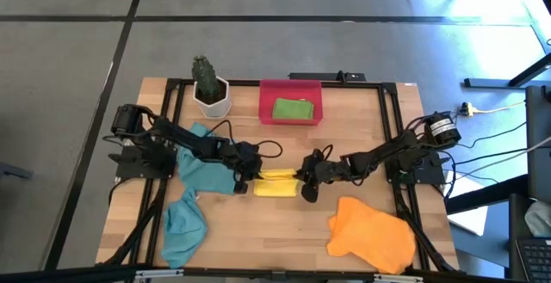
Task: Fold microfiber towels
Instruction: Fold the yellow microfiber towel, then put the yellow microfiber towel into the red bin
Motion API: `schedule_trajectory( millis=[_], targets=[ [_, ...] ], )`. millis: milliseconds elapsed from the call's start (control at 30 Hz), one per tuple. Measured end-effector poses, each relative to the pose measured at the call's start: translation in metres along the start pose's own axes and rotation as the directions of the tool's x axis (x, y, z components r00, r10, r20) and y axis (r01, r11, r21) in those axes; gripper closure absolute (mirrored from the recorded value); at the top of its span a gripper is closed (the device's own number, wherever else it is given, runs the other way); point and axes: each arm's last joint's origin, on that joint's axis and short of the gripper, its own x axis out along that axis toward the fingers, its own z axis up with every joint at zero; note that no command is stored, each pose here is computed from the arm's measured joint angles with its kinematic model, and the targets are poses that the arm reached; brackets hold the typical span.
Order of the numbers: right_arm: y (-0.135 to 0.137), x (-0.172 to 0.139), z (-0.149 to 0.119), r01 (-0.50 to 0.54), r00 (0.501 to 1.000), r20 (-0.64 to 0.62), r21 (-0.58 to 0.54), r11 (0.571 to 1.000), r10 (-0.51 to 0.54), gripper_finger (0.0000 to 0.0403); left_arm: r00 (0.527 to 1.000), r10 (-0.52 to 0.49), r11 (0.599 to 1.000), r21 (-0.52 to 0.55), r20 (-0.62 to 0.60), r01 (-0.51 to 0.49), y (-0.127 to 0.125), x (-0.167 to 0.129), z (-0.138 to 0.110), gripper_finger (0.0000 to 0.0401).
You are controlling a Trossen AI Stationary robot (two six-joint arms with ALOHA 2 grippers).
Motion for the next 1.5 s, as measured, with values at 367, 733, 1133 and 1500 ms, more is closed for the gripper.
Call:
schedule_trajectory(
  millis=[367, 733, 1133, 1500],
  targets=[
    [-0.003, 0.000, 0.002, 0.030, 0.999, 0.018, -0.023, 0.999, -0.030, 0.0257, 0.996, 0.086, 0.996, 0.004, 0.018, -0.086, 0.003, -0.003, 0.011, 0.0326],
    [-0.009, -0.015, 0.013, 0.089, 0.996, 0.014, -0.041, 0.995, -0.088, 0.0246, 0.974, 0.224, 0.974, -0.012, -0.023, -0.224, 0.011, -0.032, 0.035, 0.0273],
    [0.007, -0.041, 0.039, -0.085, 0.984, 0.141, -0.145, 0.986, 0.106, 0.0253, 0.969, 0.159, 0.983, 0.060, 0.190, -0.173, -0.014, -0.040, 0.059, 0.0274],
    [0.000, 0.012, 0.004, -0.099, 0.992, 0.057, -0.173, 0.980, 0.110, 0.0339, 0.984, 0.127, 0.983, 0.116, 0.122, -0.142, -0.011, -0.004, 0.042, 0.0275]
  ],
)
